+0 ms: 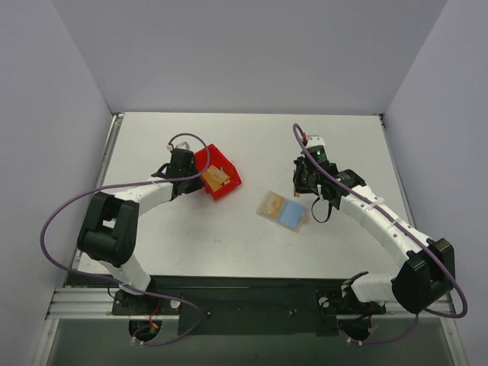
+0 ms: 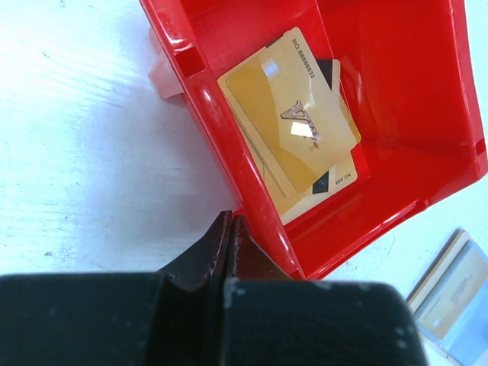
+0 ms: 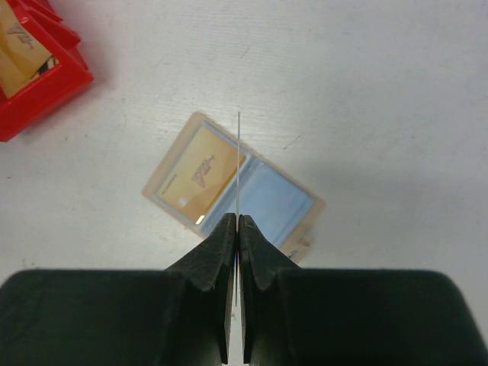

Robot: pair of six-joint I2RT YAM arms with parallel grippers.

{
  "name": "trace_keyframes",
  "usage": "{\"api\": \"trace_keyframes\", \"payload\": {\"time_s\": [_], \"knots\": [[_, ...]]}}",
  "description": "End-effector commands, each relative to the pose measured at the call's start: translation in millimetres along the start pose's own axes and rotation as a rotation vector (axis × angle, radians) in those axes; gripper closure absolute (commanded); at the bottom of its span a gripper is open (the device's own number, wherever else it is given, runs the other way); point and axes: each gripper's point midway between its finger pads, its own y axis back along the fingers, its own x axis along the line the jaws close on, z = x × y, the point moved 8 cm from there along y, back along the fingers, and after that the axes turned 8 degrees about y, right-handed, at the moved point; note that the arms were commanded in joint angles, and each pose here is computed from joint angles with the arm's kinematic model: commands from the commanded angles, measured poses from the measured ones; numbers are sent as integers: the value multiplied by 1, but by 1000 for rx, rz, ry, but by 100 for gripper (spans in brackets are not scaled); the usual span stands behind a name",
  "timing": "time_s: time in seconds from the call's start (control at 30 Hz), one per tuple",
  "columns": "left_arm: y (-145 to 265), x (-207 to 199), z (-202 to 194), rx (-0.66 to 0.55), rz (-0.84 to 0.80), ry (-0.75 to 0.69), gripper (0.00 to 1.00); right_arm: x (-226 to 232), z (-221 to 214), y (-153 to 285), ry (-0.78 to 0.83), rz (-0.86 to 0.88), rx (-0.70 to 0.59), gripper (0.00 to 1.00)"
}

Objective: Put the credit cards into the card holder
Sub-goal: Move the storage box to the center of the board.

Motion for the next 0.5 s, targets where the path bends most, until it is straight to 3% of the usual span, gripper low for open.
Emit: {"api": "trace_keyframes", "payload": {"time_s": [0.0,0.2,0.47], "knots": [[9,-11,2,-16,-109,21,100,-15,2,-13,148,-121,59,100],[39,-12,-17,-33,-299,9,100,-21,-3,-56,280,-171,193,100],[64,-16,-25,9,-329,1,100,-30,8,-85,558,-34,310,100]]}}
